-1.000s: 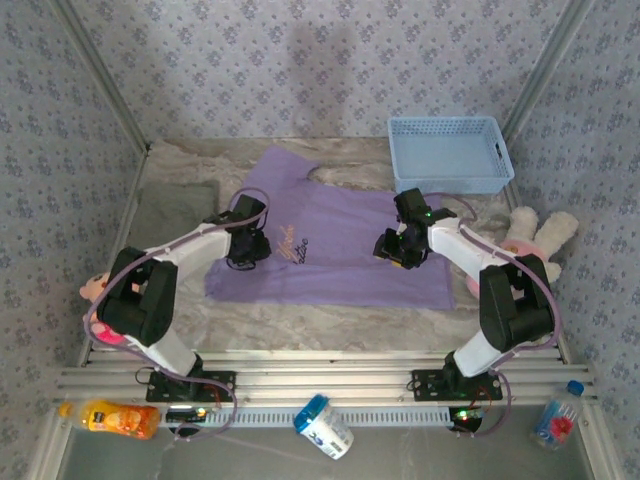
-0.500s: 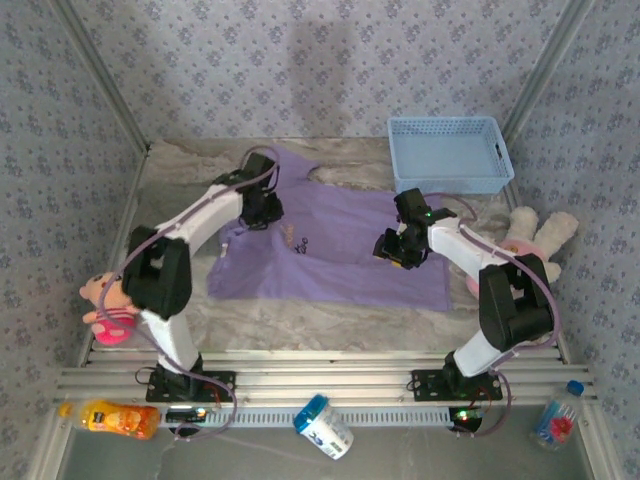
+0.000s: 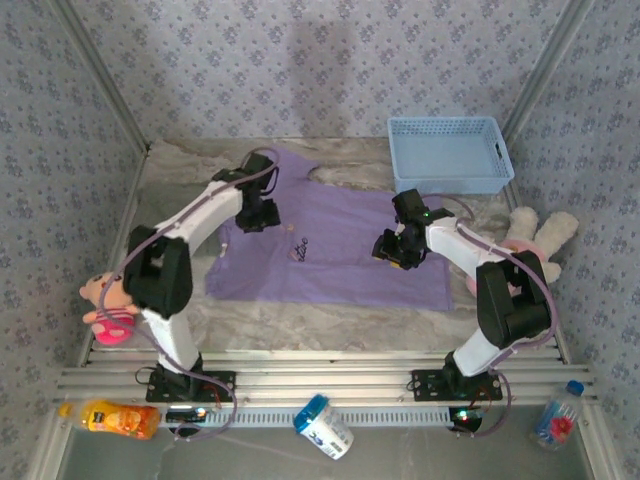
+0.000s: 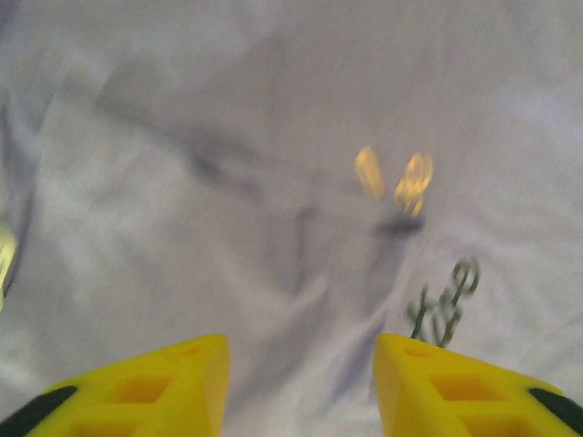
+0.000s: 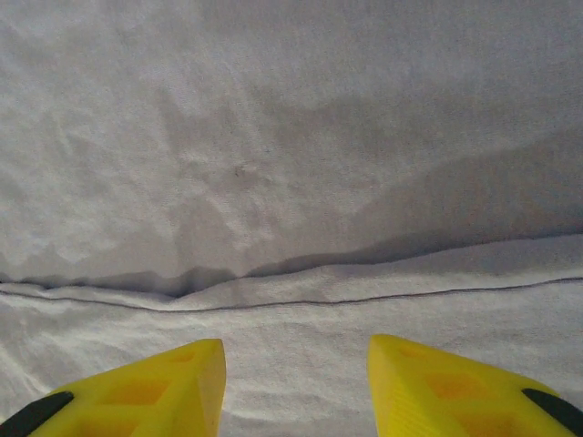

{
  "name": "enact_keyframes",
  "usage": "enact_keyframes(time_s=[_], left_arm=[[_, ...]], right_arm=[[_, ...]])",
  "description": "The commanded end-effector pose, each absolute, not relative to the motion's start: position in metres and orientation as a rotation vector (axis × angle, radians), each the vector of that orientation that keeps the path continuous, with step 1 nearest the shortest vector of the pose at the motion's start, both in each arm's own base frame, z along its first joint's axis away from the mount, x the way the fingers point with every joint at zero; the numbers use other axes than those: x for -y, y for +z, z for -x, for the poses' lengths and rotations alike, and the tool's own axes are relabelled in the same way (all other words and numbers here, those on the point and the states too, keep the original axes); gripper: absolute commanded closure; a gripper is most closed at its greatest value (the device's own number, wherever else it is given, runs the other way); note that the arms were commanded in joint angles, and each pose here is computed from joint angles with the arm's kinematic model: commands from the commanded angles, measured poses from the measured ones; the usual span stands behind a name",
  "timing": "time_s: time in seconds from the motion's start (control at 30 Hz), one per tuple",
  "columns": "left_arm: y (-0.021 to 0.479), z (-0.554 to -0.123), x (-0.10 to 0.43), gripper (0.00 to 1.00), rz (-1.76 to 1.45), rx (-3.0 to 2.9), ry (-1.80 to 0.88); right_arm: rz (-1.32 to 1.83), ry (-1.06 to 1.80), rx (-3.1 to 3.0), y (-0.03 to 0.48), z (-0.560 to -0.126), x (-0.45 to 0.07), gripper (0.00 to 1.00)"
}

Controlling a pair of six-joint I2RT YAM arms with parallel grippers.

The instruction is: Fold and stack the mixed laundry pile

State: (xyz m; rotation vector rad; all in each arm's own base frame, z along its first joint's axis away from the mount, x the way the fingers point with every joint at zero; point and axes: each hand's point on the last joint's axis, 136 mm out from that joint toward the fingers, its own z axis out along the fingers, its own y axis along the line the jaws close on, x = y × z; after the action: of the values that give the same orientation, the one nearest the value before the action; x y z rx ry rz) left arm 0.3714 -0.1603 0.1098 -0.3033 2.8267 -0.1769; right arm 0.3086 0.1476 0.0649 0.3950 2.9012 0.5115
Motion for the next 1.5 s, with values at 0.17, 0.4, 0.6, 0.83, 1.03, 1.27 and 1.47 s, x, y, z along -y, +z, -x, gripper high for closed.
enact_keyframes(time_s=[0.17,0.4,0.6,0.83,1.03,1.27,1.47], left_arm=[[0.051,-0.301,0.122,0.75,0.575,-2.878,-0.103],[0.016,-0.284,0.101,0.76,0.600,-2.940,0.089],[0.003,-0.241,0.088,0.76,0.615,-3.012,0.173],[0.008,-0.182,0.080,0.75,0.657,-3.059,0.212],[0.044,-0.209,0.099,0.61,0.657,-2.959,0.066],[0.128,-0.331,0.119,0.29,0.475,-2.732,-0.043],[0.154,-0.430,0.130,0.28,0.403,-2.645,-0.162]], right_arm=[[-0.448,0.285,-2.932,0.038,-0.303,-0.107,0.62],[-0.483,0.205,-2.989,0.007,-0.293,-0.097,0.61],[-0.497,0.088,-3.099,0.001,-0.257,-0.082,0.60],[-0.526,0.163,-3.150,0.002,-0.211,-0.084,0.59],[-0.510,0.221,-3.089,0.038,-0.220,-0.087,0.59],[-0.421,0.305,-2.864,0.101,-0.300,-0.090,0.53],[-0.553,0.350,-2.694,0.117,-0.369,-0.061,0.48]])
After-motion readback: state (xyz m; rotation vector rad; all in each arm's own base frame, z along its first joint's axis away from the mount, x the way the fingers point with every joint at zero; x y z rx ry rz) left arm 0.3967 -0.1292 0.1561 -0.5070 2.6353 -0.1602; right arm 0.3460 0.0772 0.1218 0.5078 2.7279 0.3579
